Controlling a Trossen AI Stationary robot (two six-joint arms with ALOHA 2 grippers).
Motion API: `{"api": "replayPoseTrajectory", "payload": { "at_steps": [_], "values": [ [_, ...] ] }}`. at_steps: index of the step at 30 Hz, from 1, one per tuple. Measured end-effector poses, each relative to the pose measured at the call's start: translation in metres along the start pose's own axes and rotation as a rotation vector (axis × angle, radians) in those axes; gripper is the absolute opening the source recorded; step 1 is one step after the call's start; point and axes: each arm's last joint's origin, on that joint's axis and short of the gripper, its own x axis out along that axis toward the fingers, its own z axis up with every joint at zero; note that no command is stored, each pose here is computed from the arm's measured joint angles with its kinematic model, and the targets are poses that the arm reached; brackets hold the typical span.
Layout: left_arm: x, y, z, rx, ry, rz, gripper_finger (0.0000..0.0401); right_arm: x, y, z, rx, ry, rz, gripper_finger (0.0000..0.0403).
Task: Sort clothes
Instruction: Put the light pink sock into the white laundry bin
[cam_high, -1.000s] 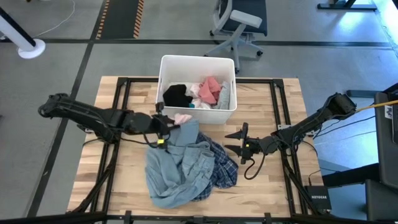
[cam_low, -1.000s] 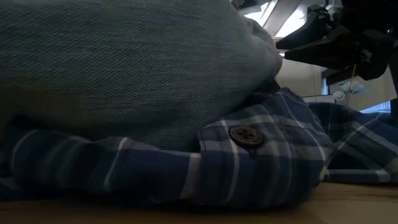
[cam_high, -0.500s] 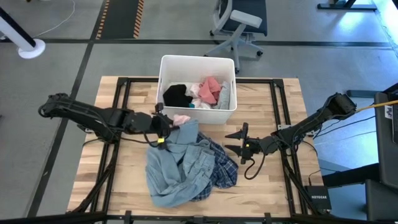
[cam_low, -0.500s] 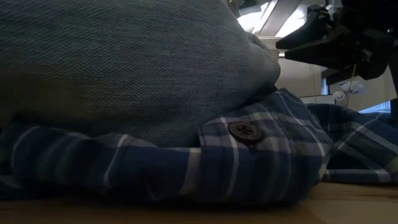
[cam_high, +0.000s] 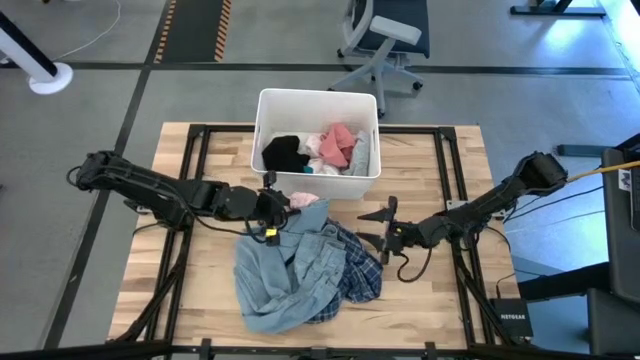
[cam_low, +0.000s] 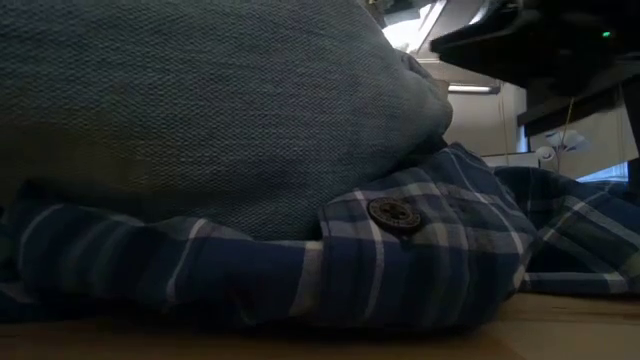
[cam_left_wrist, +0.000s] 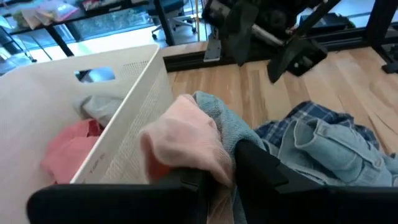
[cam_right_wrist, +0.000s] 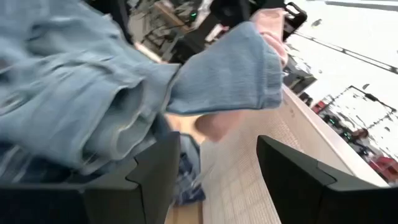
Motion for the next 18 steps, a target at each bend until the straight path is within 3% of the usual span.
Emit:
{"api": "replayPoseTrajectory", "payload": {
  "at_steps": [4, 8, 18],
  "values": [
    [0.001, 0.000, 0.002, -0.003, -0.026, 0.002, 0.0059, 0.023, 0.004, -0.011, 0.053, 0.036, -0.013, 0.0232],
    [0.001, 0.000, 0.002, 0.011, -0.025, 0.002, 0.0059, 0.052, 0.007, -0.018, 0.119, 0.035, 0.052, 0.0232],
    [0.001, 0.000, 0.002, 0.047, -0.018, 0.002, 0.0059, 0.112, -0.005, -0.002, 0.154, -0.099, 0.164, 0.0232]
  ]
}}
